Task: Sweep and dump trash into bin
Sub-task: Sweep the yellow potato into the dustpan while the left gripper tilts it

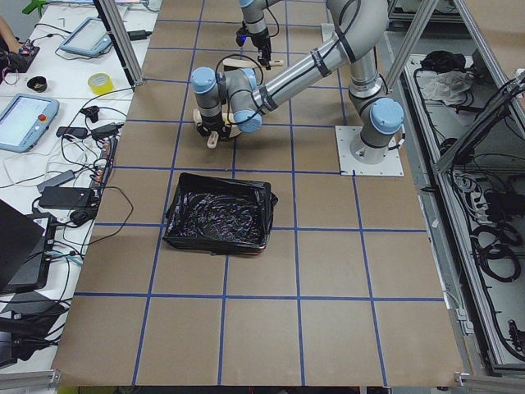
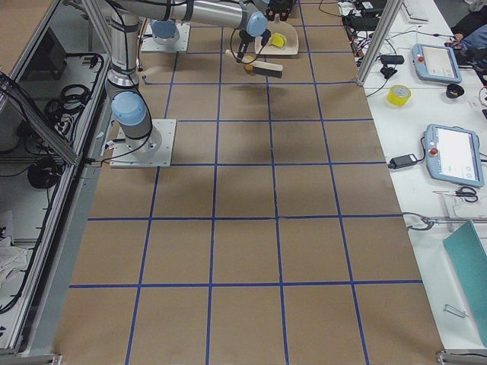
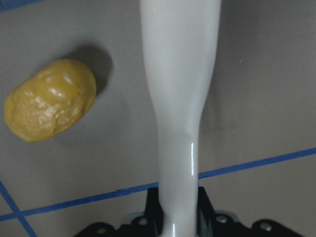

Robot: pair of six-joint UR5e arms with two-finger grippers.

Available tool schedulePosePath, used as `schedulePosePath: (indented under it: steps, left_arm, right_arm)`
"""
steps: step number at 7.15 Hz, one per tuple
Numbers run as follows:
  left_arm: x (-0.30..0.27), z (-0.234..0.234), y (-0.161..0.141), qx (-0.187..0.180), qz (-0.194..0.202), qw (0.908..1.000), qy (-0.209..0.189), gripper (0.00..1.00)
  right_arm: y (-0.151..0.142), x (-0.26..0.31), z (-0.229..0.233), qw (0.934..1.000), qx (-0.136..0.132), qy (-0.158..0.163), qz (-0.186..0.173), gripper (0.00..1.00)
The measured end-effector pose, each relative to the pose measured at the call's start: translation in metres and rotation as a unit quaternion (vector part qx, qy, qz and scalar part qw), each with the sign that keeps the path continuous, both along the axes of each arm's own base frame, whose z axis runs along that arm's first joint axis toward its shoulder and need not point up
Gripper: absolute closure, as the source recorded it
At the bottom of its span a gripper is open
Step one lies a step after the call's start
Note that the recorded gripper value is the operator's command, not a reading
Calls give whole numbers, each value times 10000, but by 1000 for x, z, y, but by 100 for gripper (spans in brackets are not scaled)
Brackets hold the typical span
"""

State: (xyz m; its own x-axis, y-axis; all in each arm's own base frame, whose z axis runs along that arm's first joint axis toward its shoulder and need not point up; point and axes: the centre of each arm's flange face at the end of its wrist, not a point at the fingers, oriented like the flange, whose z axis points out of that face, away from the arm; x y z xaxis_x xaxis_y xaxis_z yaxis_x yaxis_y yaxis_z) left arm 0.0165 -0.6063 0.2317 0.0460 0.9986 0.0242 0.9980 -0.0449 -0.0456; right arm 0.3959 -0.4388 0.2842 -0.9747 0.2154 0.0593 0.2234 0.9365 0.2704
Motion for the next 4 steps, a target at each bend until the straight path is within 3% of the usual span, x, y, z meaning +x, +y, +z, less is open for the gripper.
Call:
schedulePosePath:
  steps: [2,4]
  left_arm:
    - [3,-3,32,122,13,9999,-53,100]
    - [1,-2,56,183,18,9998,-49,100]
  right_arm:
    - [40,27,-8,9999,15,125,-23,100]
    - [57,36,-28,9999,-55,84,-24,100]
